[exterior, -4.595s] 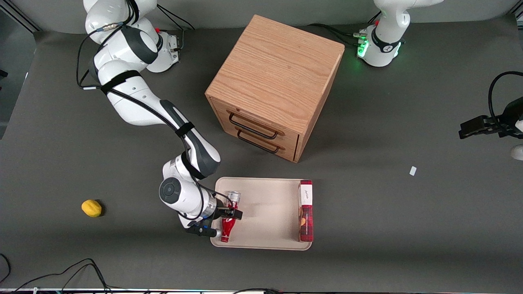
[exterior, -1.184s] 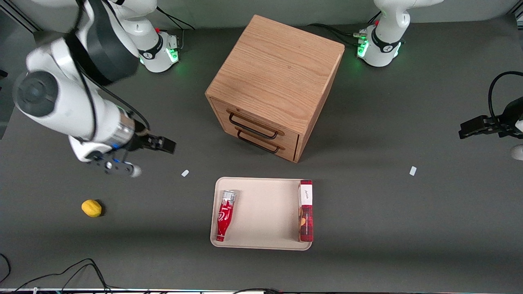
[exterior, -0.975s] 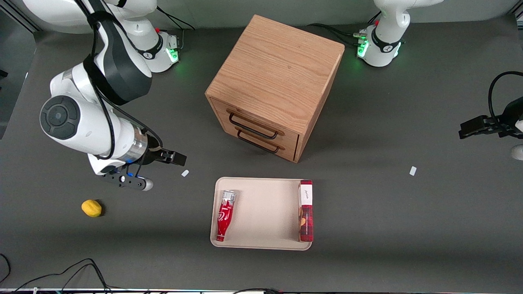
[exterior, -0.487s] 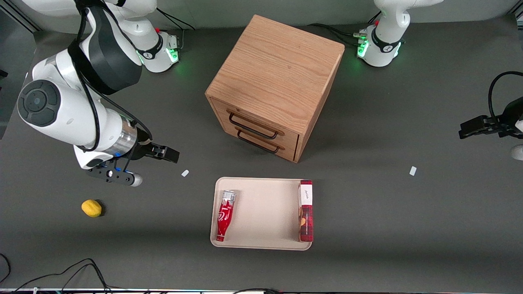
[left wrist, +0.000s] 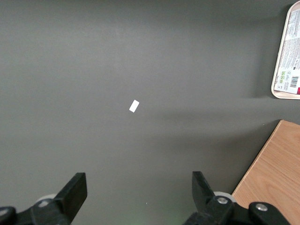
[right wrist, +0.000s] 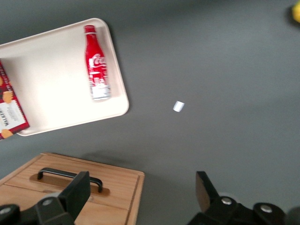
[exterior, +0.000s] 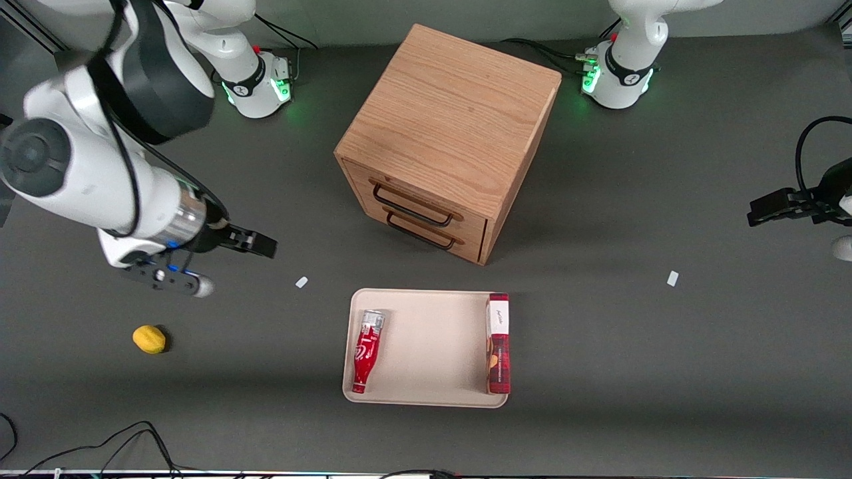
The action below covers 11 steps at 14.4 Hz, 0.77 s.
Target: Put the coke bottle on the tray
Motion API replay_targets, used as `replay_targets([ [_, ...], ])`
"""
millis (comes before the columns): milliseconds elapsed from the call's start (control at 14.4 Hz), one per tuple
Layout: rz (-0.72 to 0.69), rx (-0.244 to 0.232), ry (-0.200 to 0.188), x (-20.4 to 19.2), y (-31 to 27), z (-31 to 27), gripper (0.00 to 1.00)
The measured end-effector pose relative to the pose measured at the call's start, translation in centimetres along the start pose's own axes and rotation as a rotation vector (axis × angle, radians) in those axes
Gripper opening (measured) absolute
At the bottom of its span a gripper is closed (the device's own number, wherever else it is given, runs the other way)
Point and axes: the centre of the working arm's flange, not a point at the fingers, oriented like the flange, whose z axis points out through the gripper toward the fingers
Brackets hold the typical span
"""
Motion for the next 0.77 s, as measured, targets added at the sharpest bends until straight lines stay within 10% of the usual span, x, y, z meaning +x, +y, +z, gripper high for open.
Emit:
replay_targets([
  [766,0.006,-0.08,-0.017,-11.2,14.7,-12.0,1.0],
])
